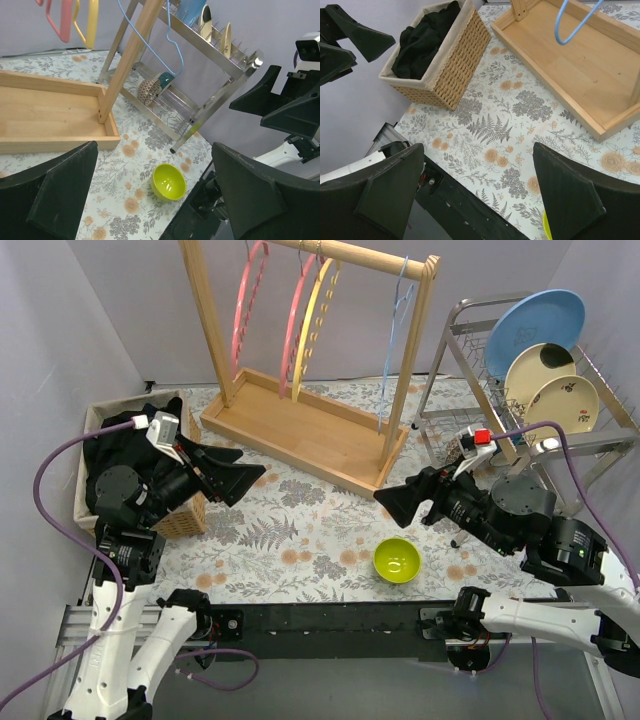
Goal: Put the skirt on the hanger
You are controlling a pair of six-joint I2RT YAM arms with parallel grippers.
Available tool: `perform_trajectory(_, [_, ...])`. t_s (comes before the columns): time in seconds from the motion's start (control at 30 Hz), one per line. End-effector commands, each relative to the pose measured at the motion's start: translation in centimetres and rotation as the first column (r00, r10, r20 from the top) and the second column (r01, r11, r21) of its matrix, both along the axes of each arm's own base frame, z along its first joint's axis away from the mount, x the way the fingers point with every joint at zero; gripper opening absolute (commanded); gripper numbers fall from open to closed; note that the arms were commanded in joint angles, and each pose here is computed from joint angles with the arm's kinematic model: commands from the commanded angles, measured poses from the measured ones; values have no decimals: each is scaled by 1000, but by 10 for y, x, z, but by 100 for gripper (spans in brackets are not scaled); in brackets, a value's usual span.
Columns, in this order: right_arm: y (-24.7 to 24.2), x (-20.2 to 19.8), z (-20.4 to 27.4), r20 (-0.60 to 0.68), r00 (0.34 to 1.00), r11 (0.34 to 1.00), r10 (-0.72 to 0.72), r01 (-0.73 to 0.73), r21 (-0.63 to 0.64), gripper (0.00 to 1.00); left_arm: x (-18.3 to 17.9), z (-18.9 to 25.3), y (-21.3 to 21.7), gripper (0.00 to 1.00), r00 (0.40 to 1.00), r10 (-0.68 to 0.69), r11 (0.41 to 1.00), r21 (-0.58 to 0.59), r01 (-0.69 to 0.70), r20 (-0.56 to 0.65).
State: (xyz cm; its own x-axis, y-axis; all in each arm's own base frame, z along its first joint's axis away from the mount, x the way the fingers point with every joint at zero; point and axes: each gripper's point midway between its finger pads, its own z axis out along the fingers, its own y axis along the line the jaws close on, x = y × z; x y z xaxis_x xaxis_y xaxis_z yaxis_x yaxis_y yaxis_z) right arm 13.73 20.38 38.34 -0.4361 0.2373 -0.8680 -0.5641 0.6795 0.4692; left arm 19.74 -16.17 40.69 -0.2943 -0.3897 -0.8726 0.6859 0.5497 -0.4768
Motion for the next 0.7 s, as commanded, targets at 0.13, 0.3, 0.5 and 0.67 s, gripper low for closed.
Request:
perform_trajectory(0.13, [20, 3, 32, 70, 997, 996, 40, -45, 72, 95, -18, 3, -4, 98, 998, -52, 998, -21, 52, 23])
perform_trajectory(0.3, [25, 4, 31, 67, 997, 996, 43, -48, 79, 94, -21, 4, -3, 98, 998, -49, 999, -21, 50, 35])
perform_trajectory(0.5, [27, 3, 36, 72, 996, 993, 51, -58, 106, 93, -26, 9, -3, 98, 997, -58, 998, -25, 60, 46])
perform_trajectory(0.67, [25, 2, 35, 68, 996, 992, 49, -56, 115, 92, -30, 16, -3, 98, 996, -61, 998, -27, 63, 64])
